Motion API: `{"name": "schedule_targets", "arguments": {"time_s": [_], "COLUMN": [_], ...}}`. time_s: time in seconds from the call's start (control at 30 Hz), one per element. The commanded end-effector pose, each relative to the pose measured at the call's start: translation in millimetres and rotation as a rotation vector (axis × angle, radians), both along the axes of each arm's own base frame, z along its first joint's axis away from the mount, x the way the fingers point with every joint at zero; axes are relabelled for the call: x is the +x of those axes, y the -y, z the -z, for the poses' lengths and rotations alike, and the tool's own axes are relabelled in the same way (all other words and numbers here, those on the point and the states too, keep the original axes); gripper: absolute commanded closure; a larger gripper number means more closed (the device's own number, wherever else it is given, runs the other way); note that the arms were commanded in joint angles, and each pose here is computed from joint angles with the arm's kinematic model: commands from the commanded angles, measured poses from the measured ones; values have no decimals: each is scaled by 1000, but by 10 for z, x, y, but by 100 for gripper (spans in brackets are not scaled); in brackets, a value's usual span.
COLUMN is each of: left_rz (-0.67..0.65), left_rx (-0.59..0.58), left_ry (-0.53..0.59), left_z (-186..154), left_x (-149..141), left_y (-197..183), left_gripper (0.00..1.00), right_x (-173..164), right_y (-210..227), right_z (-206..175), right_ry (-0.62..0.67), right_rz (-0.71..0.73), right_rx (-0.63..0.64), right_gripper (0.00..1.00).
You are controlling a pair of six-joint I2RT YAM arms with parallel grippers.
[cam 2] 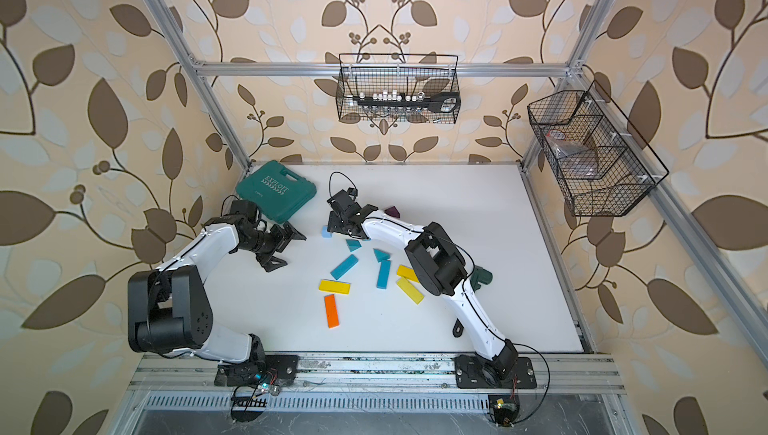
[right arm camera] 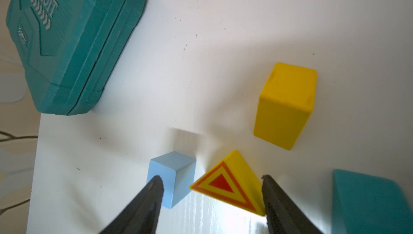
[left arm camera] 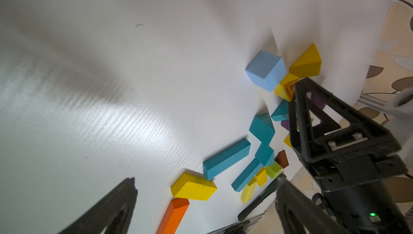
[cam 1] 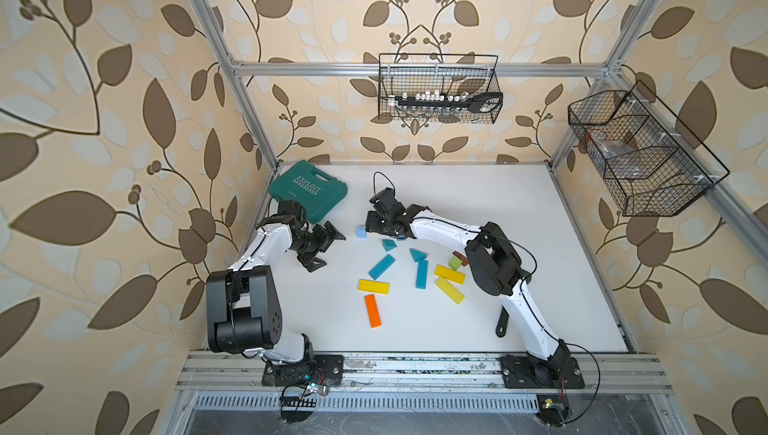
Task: Assemble a small pinwheel with building blocks
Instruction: Assemble the building block at the center of the board.
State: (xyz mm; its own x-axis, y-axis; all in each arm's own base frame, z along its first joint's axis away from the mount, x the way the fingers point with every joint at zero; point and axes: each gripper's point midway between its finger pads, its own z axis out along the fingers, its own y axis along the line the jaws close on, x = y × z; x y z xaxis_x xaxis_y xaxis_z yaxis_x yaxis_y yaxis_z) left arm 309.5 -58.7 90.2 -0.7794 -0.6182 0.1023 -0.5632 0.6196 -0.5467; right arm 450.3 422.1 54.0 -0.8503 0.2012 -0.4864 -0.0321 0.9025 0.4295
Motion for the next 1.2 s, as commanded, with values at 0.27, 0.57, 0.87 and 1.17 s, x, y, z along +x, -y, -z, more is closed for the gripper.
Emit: {"name": "schedule_targets", "arguments": {"time_s": [0.27,0.57,0.87,1.17], "left_rz": [20,22,24,24], "left_rx": [-21,-26,-25,-26], "left_ry": [2,2,-2,-5], "left_z": [13,19,36,43], "left_x": [-17,-16,-24,-23], "left_y": [26,33,33,35], "left_gripper": [1,1,1,1], "right_x": [50,68,84,84], "right_y": [-71,-201,-160,-143], "right_z": [-68,-89,-22,2], "right_ry": [19,18,22,24], "right_rz": [-31,-94,-97,-116], "right_rx": [18,35,2,-6], "right_gripper": [29,29,28,26]}}
